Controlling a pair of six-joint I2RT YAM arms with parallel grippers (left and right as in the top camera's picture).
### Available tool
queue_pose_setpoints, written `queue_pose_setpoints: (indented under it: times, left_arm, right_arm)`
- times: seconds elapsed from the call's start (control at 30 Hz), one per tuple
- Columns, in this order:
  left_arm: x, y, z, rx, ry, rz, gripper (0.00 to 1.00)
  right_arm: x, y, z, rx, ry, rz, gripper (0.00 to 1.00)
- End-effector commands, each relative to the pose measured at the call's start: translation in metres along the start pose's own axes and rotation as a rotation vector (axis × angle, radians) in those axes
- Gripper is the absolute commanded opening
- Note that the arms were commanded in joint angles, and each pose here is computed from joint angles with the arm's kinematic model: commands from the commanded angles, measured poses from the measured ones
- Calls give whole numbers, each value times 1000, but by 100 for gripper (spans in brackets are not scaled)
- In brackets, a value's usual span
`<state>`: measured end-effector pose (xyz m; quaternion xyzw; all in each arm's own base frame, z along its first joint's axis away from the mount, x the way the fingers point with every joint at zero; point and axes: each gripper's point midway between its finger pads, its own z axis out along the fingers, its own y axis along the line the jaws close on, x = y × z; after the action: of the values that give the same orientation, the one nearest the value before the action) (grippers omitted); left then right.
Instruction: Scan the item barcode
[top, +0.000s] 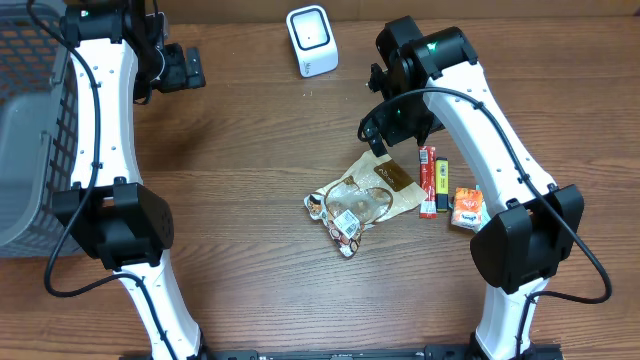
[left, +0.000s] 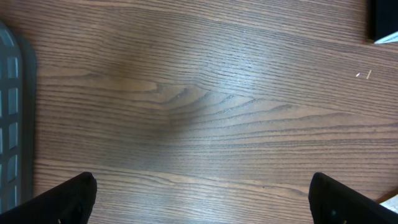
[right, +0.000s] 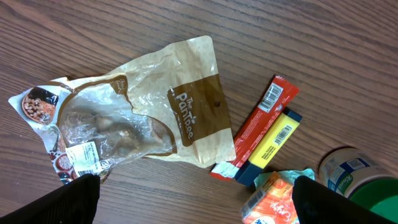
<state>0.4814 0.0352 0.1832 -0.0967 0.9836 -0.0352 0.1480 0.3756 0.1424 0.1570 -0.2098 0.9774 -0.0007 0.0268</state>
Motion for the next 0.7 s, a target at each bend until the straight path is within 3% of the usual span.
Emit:
queue_pose_setpoints:
  times: [0.0,0.3,0.47,0.67]
  left_arm:
    - [1,-2,-2,-4,-4,15,100]
    - [1,-2,-2,-4,-4,15,100]
    - [1,-2,-2,-4,-4,15,100]
    - [0,-2,-2,-4,-4,14,100]
  right_arm:
    - [0,1,2,-6,4,8,100]
    - [-2,1,3,-6,-8,8,100]
    - [-11,0,-40,3,-168,8,100]
    - [-4,0,-130,18,-455,10,100]
